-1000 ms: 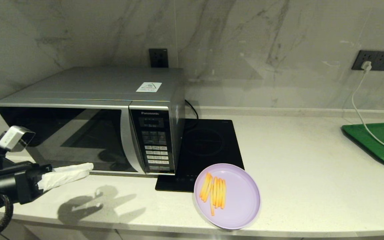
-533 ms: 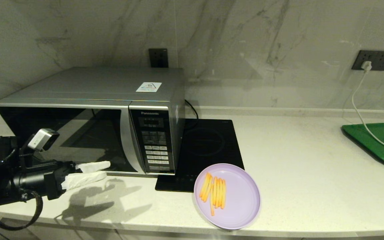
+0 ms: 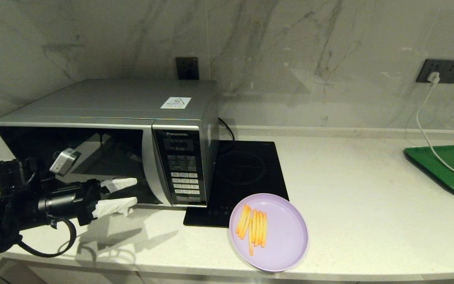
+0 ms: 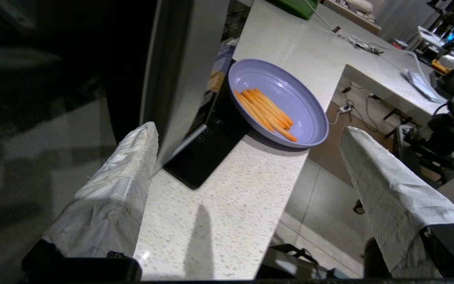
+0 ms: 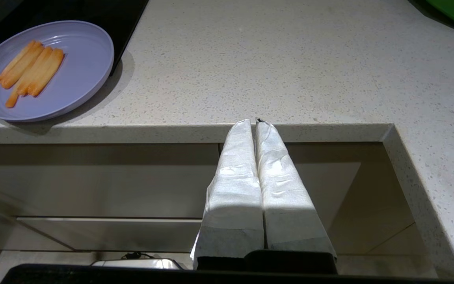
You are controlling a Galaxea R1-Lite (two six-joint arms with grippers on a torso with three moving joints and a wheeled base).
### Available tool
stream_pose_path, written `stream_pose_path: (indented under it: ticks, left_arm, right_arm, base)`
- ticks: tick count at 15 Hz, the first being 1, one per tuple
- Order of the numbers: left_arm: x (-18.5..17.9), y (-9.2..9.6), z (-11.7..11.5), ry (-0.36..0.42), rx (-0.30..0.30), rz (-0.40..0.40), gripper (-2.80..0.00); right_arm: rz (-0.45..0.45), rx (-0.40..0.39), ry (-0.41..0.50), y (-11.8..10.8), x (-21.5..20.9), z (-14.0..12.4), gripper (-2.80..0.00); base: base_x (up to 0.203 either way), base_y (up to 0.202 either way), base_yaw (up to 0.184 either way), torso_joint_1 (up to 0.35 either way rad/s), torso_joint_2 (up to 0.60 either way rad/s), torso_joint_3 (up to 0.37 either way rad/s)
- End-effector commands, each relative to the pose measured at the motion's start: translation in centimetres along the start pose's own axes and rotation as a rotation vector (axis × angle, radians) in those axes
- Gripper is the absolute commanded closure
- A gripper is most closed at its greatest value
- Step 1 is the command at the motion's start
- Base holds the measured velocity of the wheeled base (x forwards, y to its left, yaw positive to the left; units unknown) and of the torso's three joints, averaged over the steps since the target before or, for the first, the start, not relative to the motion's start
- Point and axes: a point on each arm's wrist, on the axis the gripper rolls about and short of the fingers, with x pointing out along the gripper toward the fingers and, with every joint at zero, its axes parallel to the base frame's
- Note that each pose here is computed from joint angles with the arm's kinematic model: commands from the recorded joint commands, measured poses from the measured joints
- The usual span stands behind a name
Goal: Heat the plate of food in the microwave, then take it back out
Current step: Open the microwave oven
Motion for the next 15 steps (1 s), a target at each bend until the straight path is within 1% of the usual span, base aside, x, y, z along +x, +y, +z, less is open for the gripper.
stream_pose_path:
  ticks: [1, 7, 9, 10, 12, 15]
  left_arm:
    - [0.7, 0.4, 0.1, -0.005, 0.035, -0.024, -2.80]
    - [2.0, 0.0, 0.3, 0.001, 0.059, -0.071, -2.80]
    - [2.4, 0.1, -0.1, 0.007, 0.048, -0.078, -2.80]
    - [2.5, 0.4, -0.2, 0.008, 0.048, -0.078, -2.80]
    - [2.7, 1.0, -0.4, 0.003, 0.068, -0.073, -2.80]
    - [3.0, 2.0, -1.1, -0.003, 0.108, -0.025, -2.80]
  right_arm:
    - [0.001, 0.000, 0.002, 0.0, 0.0, 0.0, 0.00]
    - [0.001, 0.000, 0.002, 0.0, 0.0, 0.0, 0.00]
    - [0.000, 0.000, 0.001, 0.0, 0.0, 0.0, 0.00]
    - [0.000, 0.000, 0.002, 0.0, 0.0, 0.0, 0.00]
    - [0.000, 0.000, 0.003, 0.0, 0.0, 0.0, 0.00]
    - [0.000, 0.000, 0.002, 0.0, 0.0, 0.0, 0.00]
  base:
    - [0.000, 0.000, 0.000, 0.000, 0.00, 0.000]
    - [0.000, 0.000, 0.000, 0.000, 0.00, 0.000]
    - [0.000, 0.000, 0.000, 0.000, 0.00, 0.000]
    - [0.000, 0.000, 0.000, 0.000, 0.00, 0.000]
    - [0.000, 0.000, 0.000, 0.000, 0.00, 0.000]
    - [0.000, 0.000, 0.000, 0.000, 0.00, 0.000]
